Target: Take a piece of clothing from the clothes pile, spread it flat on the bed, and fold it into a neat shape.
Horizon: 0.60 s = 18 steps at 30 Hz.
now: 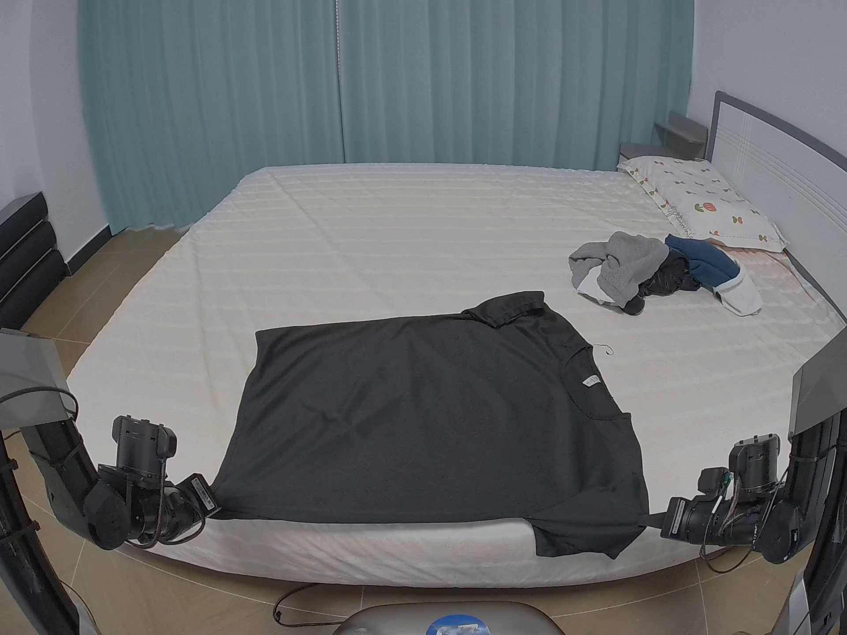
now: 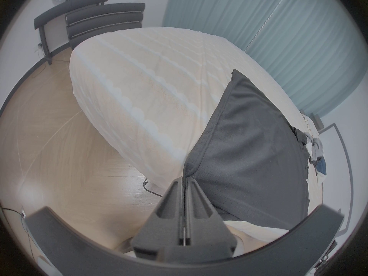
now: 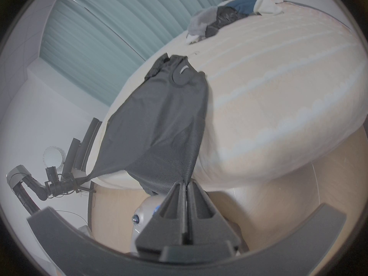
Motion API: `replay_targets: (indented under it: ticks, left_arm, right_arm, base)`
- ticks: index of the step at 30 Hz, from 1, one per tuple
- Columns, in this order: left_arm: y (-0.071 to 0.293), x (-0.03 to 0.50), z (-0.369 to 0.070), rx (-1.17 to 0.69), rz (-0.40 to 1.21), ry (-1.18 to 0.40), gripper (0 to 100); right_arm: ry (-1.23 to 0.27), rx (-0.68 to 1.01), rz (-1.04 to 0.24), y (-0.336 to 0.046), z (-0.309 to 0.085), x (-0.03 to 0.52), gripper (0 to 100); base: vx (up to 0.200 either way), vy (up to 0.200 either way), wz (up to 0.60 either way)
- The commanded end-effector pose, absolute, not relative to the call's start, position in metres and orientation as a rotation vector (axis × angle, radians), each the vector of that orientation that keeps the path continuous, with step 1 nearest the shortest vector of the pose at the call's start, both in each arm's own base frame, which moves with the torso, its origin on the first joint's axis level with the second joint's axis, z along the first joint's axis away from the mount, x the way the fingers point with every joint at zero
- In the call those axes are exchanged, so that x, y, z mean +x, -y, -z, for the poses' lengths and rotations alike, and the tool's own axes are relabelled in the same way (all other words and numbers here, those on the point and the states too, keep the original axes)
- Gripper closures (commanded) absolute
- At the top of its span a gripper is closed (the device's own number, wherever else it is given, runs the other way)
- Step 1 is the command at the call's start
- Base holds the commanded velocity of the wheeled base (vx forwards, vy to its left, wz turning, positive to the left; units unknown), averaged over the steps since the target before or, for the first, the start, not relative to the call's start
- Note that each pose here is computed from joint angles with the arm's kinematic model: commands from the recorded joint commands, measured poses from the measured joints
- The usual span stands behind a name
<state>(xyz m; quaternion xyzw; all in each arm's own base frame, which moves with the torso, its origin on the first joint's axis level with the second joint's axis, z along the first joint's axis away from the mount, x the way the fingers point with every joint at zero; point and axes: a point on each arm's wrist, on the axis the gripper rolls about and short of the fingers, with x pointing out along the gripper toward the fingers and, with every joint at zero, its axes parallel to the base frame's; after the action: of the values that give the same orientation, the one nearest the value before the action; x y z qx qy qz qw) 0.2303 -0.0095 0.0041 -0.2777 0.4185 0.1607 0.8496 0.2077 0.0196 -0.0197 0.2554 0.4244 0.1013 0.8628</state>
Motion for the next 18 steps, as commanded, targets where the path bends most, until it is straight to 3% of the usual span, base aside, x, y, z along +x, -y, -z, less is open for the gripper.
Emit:
replay_targets:
  ticks: [1, 18]
  left_arm:
    - [0.008, 0.219, -0.009, -0.55, -0.328, -0.884, 100]
    - [0.006, 0.192, -0.001, -0.346, -0.346, -0.97, 100]
  right_arm:
    - [-0.917, 0.532, -0.209, -0.02, 0.015, 0.199, 100]
    - [-1.05, 0.408, -0.241, -0.024, -0.003, 0.171, 100]
  base:
    - [0.0, 0.0, 0.0]
    - [0.0, 0.0, 0.0]
